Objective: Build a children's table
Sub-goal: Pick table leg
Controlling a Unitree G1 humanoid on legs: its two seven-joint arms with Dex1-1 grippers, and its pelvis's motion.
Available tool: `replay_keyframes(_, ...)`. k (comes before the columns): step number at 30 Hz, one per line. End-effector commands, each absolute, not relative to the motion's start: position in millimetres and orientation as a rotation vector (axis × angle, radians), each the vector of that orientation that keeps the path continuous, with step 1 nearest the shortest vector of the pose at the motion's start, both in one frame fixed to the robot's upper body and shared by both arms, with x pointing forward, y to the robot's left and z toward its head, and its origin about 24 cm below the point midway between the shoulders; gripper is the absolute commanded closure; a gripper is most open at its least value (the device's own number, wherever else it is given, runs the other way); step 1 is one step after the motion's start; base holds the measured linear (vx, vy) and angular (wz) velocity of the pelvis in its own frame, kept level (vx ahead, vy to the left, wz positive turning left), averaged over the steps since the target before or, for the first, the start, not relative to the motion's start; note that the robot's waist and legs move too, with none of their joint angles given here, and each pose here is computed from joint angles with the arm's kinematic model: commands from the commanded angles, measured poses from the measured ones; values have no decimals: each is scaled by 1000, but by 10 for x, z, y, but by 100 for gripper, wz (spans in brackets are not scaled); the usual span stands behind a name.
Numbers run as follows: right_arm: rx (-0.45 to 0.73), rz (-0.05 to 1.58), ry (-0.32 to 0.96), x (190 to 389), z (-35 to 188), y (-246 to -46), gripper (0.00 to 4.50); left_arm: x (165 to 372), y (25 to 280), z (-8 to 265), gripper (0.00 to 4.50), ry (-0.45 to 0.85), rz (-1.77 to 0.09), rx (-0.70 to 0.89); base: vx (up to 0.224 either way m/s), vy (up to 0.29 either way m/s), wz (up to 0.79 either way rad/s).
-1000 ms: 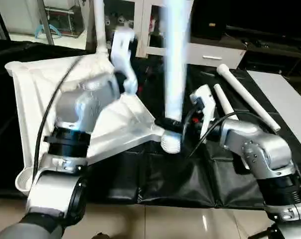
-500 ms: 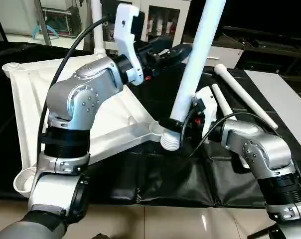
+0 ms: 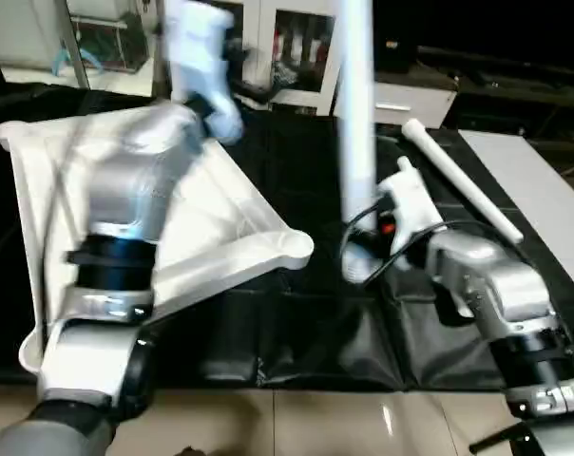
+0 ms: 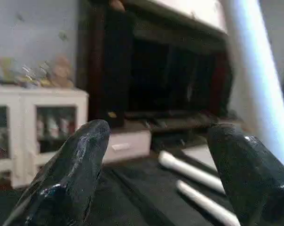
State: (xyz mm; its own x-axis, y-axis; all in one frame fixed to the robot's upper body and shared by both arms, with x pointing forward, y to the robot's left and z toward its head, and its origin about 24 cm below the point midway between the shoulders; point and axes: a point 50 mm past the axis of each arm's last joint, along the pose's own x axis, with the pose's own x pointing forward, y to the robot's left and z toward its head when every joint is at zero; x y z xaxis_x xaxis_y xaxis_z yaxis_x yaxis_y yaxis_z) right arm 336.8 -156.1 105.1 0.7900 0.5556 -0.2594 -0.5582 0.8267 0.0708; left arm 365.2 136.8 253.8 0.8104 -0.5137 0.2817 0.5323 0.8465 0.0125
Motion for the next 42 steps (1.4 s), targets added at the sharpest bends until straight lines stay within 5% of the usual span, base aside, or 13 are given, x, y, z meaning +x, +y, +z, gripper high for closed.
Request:
replay_keyframes(1, 0, 536, 232, 3378, 1105, -1695, 264, 3599, 1318, 2501, 67, -296, -625, -68, 0, 0, 0)
replay_keyframes(6, 89, 569, 184, 3335, 1148, -1692, 264, 3632, 1253, 2108, 67, -142, -659, -95, 0, 0, 0)
replay_keyframes(10, 87, 649, 176, 3282, 1153, -1601, 264, 3721, 1147, 1935, 67, -44, -592, 92, 0, 0, 0)
replay_keyframes(12, 56, 706, 186, 3251, 1110, -1481, 264, 3673, 794, 2040, 67, -101, -722, 119, 0, 0, 0)
replay_keyframes(18, 38, 714, 193, 3251, 1083, -1408, 264, 3503, 398, 2326, 67, -189, -926, -8, 0, 0, 0)
replay_keyframes(23, 33, 726, 199, 3224, 1070, -1422, 264, 3339, 314, 2473, 67, -247, -1059, -68, 0, 0, 0)
replay_keyframes(29, 28, 705, 199, 3239, 1057, -1450, 264, 3454, 512, 2342, 67, -204, -947, -17, 0, 0, 0)
replay_keyframes(33, 40, 634, 178, 3287, 1107, -1551, 264, 3609, 915, 2275, 67, -206, -734, -5, 0, 0, 0)
replay_keyframes(37, 36, 597, 184, 3287, 1096, -1662, 264, 3429, 1063, 2344, 67, -260, -880, -80, 0, 0, 0)
replay_keyframes(41, 34, 578, 189, 3285, 1090, -1723, 264, 3420, 1170, 2136, 67, -168, -892, 47, 0, 0, 0)
replay_keyframes(42, 15, 594, 200, 3274, 1086, -1733, 264, 3499, 1249, 1893, 67, -47, -811, 176, 0, 0, 0)
